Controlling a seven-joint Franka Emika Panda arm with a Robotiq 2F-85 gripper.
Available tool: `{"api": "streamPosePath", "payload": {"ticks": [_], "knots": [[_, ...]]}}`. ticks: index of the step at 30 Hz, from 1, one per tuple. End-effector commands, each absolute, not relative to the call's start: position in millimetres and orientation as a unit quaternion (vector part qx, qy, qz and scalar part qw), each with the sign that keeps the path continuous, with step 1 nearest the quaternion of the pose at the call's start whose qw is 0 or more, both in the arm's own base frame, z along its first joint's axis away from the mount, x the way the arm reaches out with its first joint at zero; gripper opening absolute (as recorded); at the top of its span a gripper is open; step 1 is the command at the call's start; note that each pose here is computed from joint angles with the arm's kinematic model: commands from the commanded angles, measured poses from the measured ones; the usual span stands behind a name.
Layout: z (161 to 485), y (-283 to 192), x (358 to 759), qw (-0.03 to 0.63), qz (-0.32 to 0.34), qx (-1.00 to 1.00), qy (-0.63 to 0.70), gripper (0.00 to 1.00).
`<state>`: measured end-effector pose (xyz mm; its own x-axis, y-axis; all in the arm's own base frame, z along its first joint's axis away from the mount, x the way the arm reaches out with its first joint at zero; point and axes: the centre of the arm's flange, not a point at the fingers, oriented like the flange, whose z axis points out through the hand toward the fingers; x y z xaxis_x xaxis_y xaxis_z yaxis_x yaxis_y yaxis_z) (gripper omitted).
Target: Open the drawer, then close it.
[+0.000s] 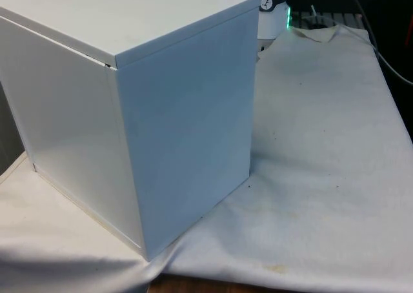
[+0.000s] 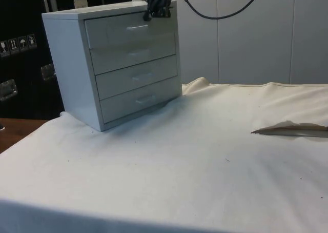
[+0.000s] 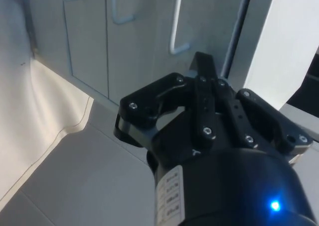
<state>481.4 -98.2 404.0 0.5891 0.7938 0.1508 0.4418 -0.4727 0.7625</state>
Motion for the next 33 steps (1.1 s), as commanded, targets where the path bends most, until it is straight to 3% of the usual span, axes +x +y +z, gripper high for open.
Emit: {"api": "streamPosePath", "payload": {"ticks": [1, 33], "knots": [[406.2, -94.7, 489.2, 0.346, 0.255, 0.820, 0.378, 0.00], [403.5, -72.6, 473.0, 0.343, 0.264, 0.819, 0.376, 0.00]]}}
